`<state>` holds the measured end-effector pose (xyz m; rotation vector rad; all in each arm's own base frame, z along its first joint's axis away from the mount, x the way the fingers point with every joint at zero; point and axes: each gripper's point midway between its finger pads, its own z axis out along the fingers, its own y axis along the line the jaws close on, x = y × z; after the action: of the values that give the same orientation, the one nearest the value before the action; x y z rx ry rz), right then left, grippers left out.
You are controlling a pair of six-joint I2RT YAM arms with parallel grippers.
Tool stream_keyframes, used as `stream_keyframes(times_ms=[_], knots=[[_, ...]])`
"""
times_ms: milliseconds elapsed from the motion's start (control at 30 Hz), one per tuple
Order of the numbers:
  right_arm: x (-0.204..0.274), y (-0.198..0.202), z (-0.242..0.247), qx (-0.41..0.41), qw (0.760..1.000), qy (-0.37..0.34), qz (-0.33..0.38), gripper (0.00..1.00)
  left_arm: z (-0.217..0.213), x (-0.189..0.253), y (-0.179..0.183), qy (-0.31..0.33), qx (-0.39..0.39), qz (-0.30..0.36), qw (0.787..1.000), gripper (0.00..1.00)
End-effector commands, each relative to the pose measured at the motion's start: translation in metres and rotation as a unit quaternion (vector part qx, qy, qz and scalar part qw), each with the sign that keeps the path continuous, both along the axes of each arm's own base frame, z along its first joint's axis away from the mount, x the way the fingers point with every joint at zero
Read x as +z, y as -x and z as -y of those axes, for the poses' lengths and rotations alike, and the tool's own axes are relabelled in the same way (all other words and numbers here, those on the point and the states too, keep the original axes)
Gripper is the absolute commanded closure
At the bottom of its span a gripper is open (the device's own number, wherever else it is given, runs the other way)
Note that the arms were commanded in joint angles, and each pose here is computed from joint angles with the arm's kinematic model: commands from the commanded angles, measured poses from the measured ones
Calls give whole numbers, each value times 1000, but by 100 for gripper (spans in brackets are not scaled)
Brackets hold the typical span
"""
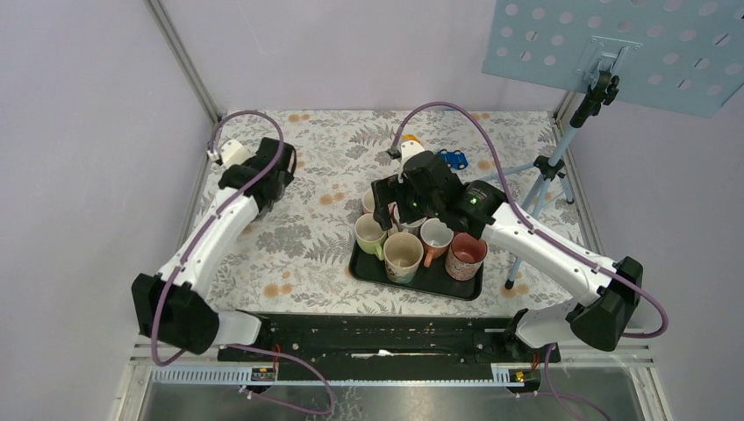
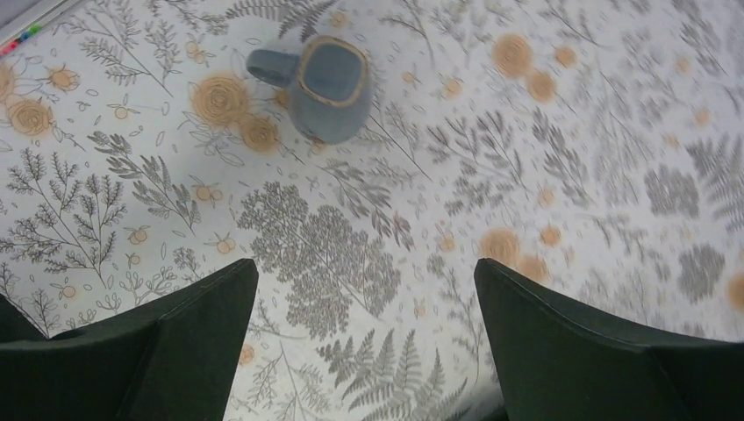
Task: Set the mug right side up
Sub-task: Place the cup on the tray, then turn over the cup at the center of the board.
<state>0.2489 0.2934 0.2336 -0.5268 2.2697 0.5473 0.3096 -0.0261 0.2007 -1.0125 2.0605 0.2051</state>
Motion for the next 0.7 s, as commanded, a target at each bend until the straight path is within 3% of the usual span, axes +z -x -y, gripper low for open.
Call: stream_keyframes(times_ms=[0, 333, 667], knots=[[22, 3, -4, 19, 999, -30, 29, 0, -22, -6, -24, 39, 55, -18, 998, 1], [24, 9, 1, 26, 998, -36, 38, 0, -72, -62, -59, 72, 143, -81, 984, 1], [25, 8, -4, 40, 998, -42, 38, 0, -93, -104, -82, 83, 169, -114, 975, 1]])
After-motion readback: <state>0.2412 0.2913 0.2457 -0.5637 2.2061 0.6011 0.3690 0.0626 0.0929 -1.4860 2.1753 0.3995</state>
